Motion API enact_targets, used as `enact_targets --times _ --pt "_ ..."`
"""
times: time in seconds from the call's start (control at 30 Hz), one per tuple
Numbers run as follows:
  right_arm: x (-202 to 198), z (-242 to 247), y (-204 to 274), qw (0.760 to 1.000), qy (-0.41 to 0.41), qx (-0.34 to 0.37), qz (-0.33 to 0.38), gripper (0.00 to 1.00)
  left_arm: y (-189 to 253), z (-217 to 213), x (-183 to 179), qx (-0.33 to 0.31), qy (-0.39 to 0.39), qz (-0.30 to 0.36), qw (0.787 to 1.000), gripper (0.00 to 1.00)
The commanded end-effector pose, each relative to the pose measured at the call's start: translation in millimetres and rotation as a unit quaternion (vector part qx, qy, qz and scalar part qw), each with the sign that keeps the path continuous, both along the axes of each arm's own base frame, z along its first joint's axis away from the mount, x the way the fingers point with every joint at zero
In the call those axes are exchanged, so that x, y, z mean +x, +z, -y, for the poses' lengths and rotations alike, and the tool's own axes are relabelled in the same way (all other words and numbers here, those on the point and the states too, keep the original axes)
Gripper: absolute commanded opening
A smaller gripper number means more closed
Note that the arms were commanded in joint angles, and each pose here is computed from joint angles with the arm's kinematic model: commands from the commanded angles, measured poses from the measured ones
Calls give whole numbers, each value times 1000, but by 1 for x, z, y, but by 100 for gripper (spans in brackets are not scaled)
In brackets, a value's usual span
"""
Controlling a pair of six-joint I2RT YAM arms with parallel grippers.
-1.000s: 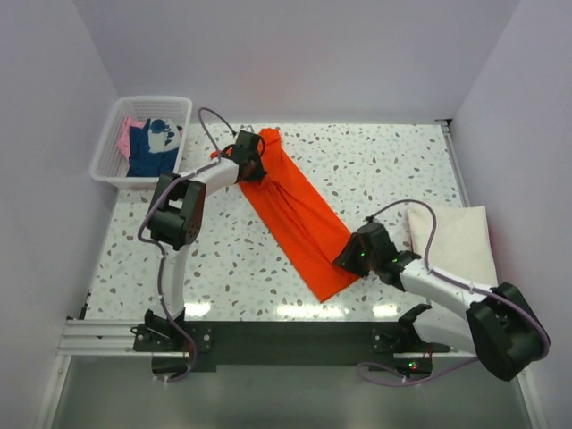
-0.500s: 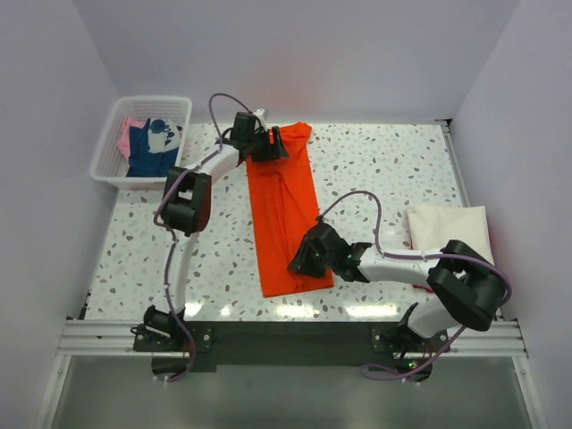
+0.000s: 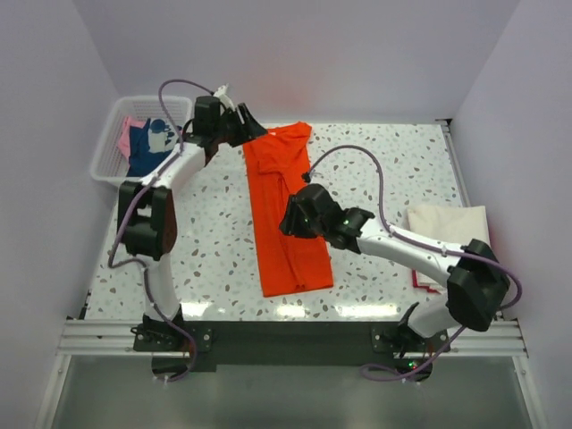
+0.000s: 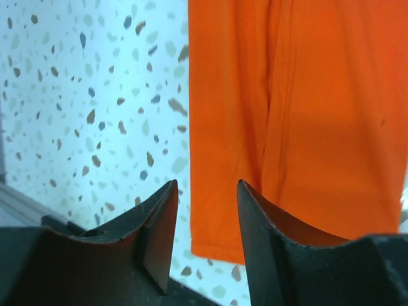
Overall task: Fold and stack the t-shirts
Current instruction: Fold the tshirt
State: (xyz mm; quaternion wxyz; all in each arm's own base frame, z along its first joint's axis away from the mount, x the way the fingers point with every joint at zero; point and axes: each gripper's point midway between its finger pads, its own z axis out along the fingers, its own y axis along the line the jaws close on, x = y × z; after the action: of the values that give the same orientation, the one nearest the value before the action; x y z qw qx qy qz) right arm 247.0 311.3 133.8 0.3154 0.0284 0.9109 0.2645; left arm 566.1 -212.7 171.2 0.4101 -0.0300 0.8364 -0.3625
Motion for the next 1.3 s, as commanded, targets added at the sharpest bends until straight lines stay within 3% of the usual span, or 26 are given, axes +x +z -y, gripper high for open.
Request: enact_targets --times 0.0,0.03,0.07,0.1,0.13,0.2,0.27,0.4,0.6,0.73,1.27 --pt "42 11 -3 993 23 -104 47 45 33 -17 -52 -21 88 -11 996 58" --pt "63 10 9 994 16 -98 53 40 27 -21 -66 -15 102 -23 994 49" --pt "75 11 8 993 20 -102 54 38 45 -19 -90 -17 113 -16 993 45" --pt "90 2 1 994 28 -99 43 38 11 -31 -113 12 143 -49 988 41" --pt "105 8 -1 994 21 -97 39 38 5 -35 -129 22 155 -57 986 36" --pt "129 -2 2 994 33 -93 46 37 -7 -37 -176 30 163 -63 984 33" --pt "143 -8 -26 991 51 -117 26 37 -8 -41 -209 38 166 -66 983 30" --pt "170 -32 -38 990 70 -120 29 38 -53 -60 -268 68 160 -110 978 29" --pt "193 -40 -60 987 63 -144 29 39 -104 -70 -333 75 122 -154 978 41" --pt "200 -34 -72 985 46 -162 24 39 -119 -55 -356 53 88 -172 980 44" --pt "218 -31 -96 986 25 -165 15 38 -143 -14 -399 96 -5 -198 976 53"
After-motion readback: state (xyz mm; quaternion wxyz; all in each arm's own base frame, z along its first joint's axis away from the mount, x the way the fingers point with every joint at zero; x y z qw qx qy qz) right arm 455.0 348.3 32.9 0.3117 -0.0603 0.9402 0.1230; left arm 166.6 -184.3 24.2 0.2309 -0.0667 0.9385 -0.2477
